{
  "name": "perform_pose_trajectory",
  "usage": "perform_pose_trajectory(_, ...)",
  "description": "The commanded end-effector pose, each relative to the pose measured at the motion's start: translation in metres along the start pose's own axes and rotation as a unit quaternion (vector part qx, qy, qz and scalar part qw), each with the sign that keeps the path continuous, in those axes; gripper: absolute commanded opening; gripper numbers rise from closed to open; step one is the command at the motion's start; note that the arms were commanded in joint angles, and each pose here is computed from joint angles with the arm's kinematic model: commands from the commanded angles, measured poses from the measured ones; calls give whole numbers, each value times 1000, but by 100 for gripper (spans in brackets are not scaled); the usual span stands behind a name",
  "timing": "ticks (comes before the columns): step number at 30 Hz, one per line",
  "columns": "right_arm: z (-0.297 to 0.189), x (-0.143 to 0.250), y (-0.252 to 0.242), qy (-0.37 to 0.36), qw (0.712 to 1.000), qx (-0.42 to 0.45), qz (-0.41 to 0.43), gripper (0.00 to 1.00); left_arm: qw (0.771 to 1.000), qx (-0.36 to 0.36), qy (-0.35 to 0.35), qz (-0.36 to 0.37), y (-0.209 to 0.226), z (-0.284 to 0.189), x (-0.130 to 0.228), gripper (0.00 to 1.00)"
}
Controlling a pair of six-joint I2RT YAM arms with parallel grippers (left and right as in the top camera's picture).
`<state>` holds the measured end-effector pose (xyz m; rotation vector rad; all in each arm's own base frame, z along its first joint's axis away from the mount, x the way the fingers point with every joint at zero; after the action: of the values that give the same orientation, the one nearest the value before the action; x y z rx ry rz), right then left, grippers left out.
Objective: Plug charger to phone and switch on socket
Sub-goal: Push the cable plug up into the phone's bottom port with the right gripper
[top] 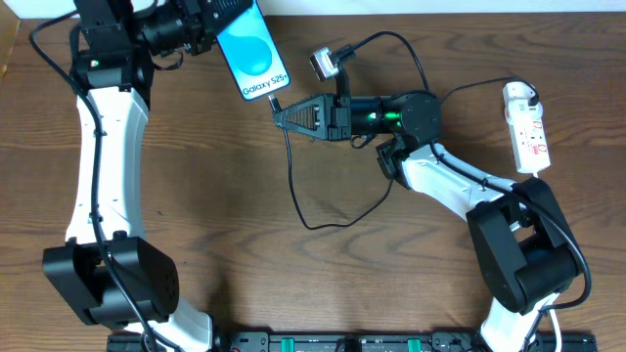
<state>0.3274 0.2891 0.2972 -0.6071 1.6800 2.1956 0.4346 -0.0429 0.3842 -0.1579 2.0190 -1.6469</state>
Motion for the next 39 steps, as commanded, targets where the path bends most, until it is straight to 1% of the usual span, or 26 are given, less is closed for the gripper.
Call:
perform_pose_trajectory(1, 4, 0, 0, -5, 1000, -3, -15, 1, 1000, -1, 5, 15, -2, -2, 3, 7)
perform_pose_trajectory(6, 4, 0, -1, -5, 1000, -2, -14, 1, 1000, -1, 4, 13, -2, -2, 3, 7)
perform_pose_trajectory(14, 4, 0, -7, -3, 1000, 8, -5, 1, 999, -10, -9, -34, 0, -2, 1, 7)
perform_pose_trajectory(22, 6, 2, -6, 1, 1000, 7, -5, 1, 999, -11, -11, -33, 0, -2, 0, 7)
perform_pose_trajectory(28, 6, 3, -6, 6, 1000, 6, -5, 1, 1000, -12, -11, 3, 0, -2, 0, 7)
perform_pose_trajectory(39, 6, 3, -6, 7, 1000, 6, -5, 1, 1000, -9, -7, 2, -1, -2, 1, 8)
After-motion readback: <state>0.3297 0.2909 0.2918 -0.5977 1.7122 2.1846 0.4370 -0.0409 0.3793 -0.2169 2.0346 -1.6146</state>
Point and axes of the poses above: each gripper's point midway between its finger pads, its own z axis out along the fingers, its own y axis along the line the jaws close on, x = y × z, the point moved 7 cm from there along -z, back along the fingers, and after that the axes turned 3 degrees about -z, right-handed, at the moved point
